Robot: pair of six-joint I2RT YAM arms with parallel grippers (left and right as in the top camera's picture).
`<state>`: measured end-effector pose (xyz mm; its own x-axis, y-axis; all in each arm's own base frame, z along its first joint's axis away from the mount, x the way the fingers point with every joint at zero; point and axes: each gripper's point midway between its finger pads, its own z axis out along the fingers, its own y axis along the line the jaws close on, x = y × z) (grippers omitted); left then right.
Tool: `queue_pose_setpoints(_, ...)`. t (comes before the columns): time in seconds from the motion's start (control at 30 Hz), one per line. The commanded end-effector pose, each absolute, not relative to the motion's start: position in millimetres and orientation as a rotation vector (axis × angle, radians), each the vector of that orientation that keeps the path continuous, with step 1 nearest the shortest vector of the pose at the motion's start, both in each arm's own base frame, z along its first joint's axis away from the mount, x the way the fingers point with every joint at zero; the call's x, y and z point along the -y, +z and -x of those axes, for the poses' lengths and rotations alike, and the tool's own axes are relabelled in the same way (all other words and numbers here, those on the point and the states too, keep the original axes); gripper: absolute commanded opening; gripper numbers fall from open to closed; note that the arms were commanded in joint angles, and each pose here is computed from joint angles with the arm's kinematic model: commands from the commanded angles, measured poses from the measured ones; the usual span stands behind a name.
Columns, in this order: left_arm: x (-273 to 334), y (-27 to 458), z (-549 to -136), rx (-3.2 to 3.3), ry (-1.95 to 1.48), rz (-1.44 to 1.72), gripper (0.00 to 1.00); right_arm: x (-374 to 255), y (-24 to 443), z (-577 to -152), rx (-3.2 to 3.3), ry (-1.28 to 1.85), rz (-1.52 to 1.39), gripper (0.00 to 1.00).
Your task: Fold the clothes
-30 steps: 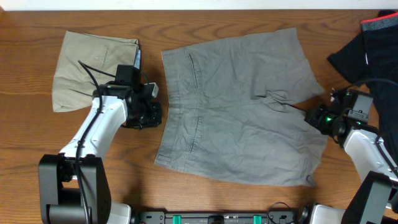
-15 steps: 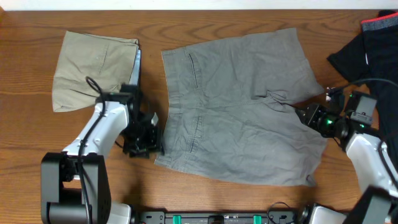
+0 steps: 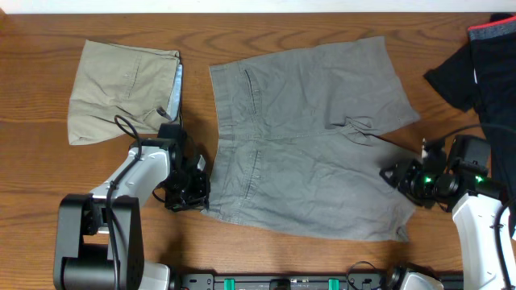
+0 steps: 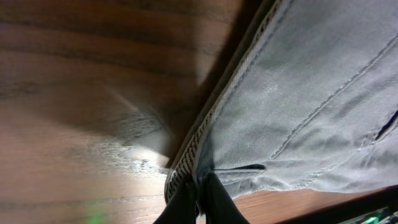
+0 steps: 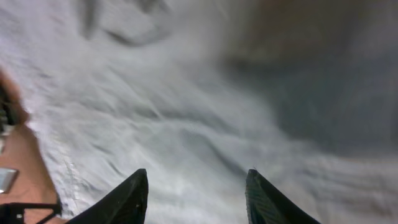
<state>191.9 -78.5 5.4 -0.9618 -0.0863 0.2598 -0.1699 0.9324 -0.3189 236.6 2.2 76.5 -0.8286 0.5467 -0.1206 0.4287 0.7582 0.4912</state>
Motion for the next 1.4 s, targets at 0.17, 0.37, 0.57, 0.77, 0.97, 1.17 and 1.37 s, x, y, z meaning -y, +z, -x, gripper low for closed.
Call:
queue_pose_setpoints(0.17, 88, 13, -205, 2.868, 0.602, -0.206, 0.06, 5, 63, -192, -2.855, 0.517, -0.999, 0.5)
queue_pose_setpoints(0.37, 89, 20, -220, 2.905, 0.616, -0.196, 0.06, 20, 53, -172, -2.905, 0.329, -1.105, 0.54)
queue_pose_setpoints(0.57, 89, 22, -224, 2.916, 0.621, -0.193, 0.06, 23, 31, -159, -2.901, 0.264, -1.216, 0.59)
queue_pose_setpoints(0.77, 89, 22, -224, 2.915, 0.621, -0.193, 0.06, 23, 8, -148, -2.895, 0.23, -1.255, 0.67)
queue_pose_setpoints(0.97, 90, 22, -225, 2.92, 0.623, -0.192, 0.07, 16, 2, -143, -2.906, 0.276, -1.263, 0.75)
queue_pose_setpoints(1.17, 90, 22, -225, 2.922, 0.624, -0.192, 0.07, 14, -10, -141, -2.89, 0.289, -1.276, 0.45)
queue_pose_setpoints(1.37, 90, 22, -225, 2.922, 0.624, -0.192, 0.07, 4, -2, -153, -2.872, 0.418, -1.264, 0.01)
